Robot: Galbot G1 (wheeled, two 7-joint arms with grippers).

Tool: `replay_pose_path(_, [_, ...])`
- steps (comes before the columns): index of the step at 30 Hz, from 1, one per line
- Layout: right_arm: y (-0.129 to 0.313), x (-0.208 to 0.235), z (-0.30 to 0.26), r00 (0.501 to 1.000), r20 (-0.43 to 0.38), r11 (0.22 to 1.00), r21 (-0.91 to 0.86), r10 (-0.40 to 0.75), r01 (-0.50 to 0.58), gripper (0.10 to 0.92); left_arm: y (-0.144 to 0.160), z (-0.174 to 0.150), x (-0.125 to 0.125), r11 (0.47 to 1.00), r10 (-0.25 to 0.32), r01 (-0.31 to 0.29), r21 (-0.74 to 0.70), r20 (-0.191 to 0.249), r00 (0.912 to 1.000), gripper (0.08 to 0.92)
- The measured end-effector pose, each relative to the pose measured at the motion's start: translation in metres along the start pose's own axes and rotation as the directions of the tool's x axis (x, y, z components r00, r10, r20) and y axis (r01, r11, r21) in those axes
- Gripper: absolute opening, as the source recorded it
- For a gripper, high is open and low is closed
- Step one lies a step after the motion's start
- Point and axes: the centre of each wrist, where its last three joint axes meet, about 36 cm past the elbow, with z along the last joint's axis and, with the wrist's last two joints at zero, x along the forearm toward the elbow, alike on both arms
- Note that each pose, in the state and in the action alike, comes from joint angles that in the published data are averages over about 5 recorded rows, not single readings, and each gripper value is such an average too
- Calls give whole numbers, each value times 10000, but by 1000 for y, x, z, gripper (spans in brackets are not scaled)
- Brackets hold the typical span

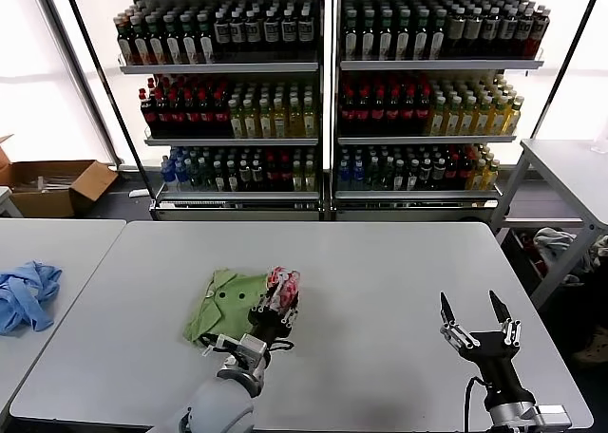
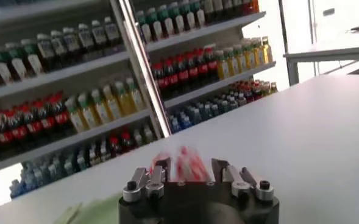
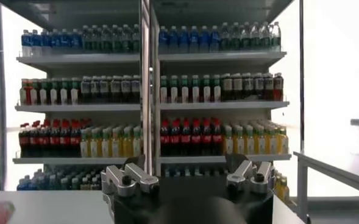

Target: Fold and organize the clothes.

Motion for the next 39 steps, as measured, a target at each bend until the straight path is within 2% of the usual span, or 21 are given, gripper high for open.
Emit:
replay_pose_path(6, [4,-6,-3,9994,-295,9998,-51,-177,176,823,3,-19,8,9994,-349,353,-54,551,9979,715])
replay_pose_path(11, [10,-18,-1,9955,-887,9992,-251,-318,296,823,34,-18,18,9975,-568,527,478,907,9943,813])
replay_pose_path(16, [27,-39,7,9836,-1627,9952,-711,-782,673,823,74,-8,37,9914,-588,441,1234,1178,9913,822])
replay_pose_path(22, [69,-70,20,9530,-2565,9801,-1552,-1612,1240,823,107,2,65,9810,-975,730,1796,1314,9865,823])
replay_pose_path(29, [122,-102,29,9001,-3400,9497,-2448,-2725,1951,823,123,12,86,9761,-1200,932,1963,1294,9843,823])
replay_pose_path(39, [168,-133,38,8449,-3941,9142,-3274,-3617,2387,823,131,24,99,9758,-1368,1123,1876,1227,9830,823])
